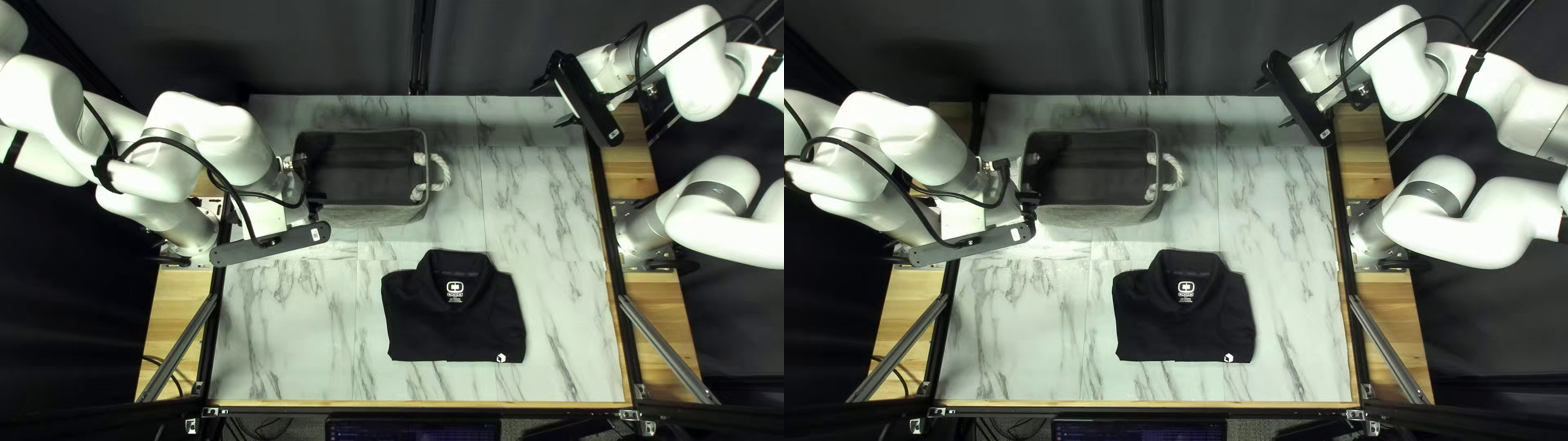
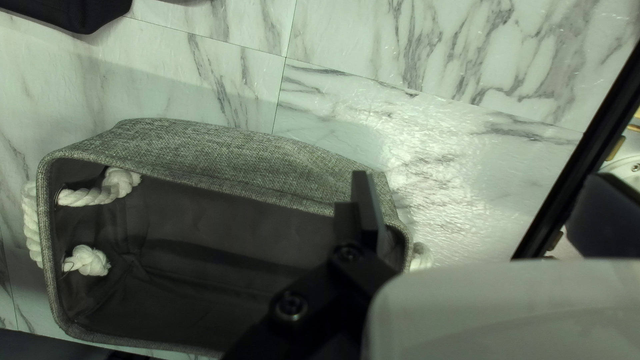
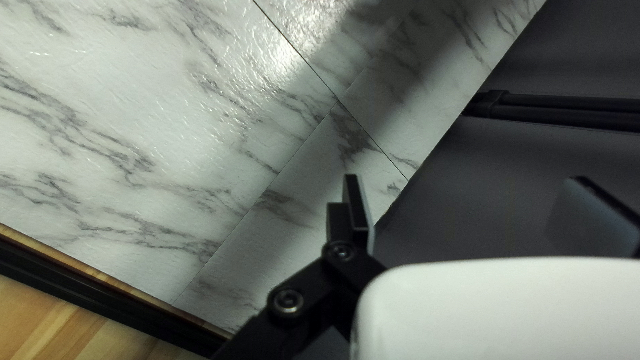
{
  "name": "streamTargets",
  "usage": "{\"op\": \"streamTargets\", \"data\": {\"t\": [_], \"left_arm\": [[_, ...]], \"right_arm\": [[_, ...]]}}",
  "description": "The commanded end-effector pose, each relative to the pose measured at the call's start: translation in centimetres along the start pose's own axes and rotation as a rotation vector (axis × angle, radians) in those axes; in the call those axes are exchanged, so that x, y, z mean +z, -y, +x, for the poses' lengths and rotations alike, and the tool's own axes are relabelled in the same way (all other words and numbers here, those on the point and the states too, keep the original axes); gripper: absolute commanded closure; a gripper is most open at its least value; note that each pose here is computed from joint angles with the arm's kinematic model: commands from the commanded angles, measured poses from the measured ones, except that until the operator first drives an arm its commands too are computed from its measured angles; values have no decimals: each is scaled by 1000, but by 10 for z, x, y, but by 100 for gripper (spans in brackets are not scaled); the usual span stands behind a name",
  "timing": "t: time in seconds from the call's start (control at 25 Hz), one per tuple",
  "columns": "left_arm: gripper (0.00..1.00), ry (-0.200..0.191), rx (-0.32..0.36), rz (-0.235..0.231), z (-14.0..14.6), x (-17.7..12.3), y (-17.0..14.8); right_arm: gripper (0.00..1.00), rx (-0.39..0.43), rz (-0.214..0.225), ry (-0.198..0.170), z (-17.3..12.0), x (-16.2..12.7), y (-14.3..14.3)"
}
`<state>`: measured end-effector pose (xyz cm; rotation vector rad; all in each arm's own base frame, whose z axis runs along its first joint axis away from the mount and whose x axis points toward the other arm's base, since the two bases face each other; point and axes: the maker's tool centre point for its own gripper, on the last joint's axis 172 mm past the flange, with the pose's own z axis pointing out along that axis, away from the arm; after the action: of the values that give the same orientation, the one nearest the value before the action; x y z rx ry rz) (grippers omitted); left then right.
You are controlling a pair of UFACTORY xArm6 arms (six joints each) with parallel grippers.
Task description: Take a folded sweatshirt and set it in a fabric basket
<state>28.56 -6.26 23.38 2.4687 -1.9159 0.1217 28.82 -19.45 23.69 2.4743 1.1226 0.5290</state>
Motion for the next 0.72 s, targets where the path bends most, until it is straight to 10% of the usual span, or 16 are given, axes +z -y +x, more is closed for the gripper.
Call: {"op": "streamTargets", "data": {"t": [0.04,0.72], "left_arm": [[0,0,0,0,0,0,0],[0,0,0,0,0,0,0]], "right_arm": [[0,0,0,0,0,0,0],[0,-18,2,15,18,-7,9]]}}
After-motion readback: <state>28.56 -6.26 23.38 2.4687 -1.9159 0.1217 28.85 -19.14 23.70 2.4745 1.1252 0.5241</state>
